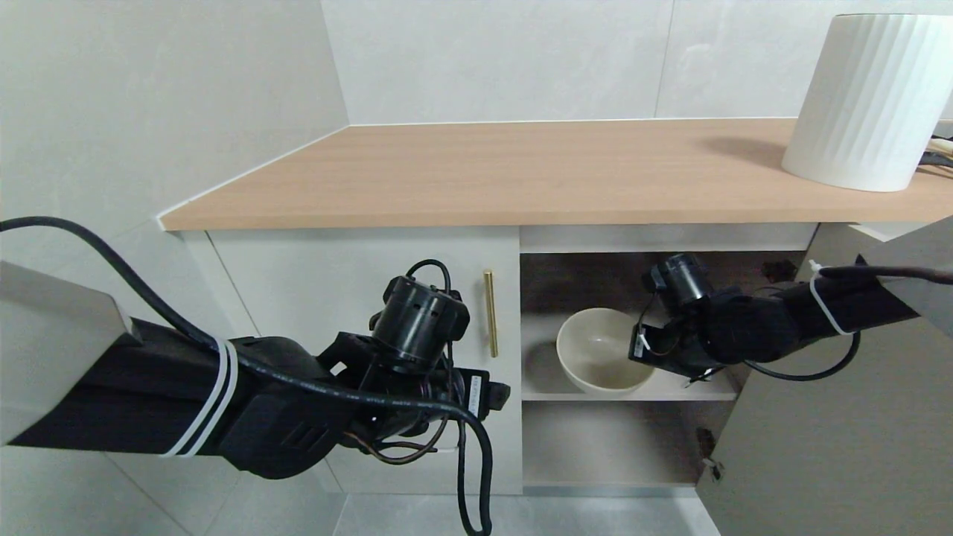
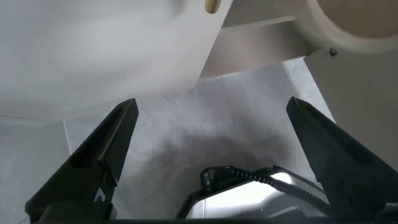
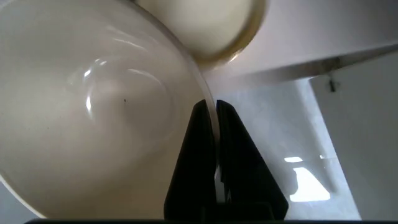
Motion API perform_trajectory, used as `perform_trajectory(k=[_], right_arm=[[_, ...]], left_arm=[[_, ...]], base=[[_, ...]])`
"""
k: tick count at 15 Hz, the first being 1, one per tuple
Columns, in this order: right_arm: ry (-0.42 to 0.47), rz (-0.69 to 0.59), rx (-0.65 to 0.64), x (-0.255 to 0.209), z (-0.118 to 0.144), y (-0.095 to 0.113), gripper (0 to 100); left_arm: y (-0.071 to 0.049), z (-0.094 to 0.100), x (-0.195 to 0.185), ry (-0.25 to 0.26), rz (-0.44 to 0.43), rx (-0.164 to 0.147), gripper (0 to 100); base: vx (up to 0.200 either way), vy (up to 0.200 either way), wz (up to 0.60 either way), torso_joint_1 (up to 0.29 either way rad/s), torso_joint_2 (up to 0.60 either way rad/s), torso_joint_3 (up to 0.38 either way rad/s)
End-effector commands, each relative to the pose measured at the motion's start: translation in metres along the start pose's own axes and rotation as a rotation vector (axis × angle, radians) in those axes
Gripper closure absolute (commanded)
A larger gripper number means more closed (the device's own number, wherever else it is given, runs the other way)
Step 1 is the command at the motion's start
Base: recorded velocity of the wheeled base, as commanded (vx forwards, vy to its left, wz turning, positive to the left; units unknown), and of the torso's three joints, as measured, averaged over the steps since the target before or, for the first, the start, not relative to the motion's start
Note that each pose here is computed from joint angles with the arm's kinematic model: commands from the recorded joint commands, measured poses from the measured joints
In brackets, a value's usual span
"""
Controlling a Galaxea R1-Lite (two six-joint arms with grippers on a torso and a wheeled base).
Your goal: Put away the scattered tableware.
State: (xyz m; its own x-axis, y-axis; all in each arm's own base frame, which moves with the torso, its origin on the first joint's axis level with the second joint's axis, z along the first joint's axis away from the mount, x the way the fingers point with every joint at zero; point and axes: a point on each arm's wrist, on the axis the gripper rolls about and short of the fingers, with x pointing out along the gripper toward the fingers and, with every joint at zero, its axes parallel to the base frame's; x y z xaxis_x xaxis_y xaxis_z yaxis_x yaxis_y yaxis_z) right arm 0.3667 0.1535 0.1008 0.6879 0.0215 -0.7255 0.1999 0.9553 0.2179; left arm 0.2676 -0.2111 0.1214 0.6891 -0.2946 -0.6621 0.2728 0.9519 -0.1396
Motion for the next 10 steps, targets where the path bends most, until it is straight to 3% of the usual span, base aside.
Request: perform_trajectory(k=[1, 10], right_arm=[[0.009, -0.037, 0.024, 0.025, 0.003, -0.007, 100], [-0.038, -0.112, 0.142, 0.07, 0.027, -0.029, 100]], left_arm=[[0.0, 0.001, -0.001, -0.003, -0.001, -0.001, 0], [0.0, 0.001, -0.001, -0.003, -0.001, -0.001, 0]], base=[[0.0, 0.0, 0.0, 0.0, 0.0, 0.0], [0.0, 0.0, 0.0, 0.0, 0.0, 0.0]])
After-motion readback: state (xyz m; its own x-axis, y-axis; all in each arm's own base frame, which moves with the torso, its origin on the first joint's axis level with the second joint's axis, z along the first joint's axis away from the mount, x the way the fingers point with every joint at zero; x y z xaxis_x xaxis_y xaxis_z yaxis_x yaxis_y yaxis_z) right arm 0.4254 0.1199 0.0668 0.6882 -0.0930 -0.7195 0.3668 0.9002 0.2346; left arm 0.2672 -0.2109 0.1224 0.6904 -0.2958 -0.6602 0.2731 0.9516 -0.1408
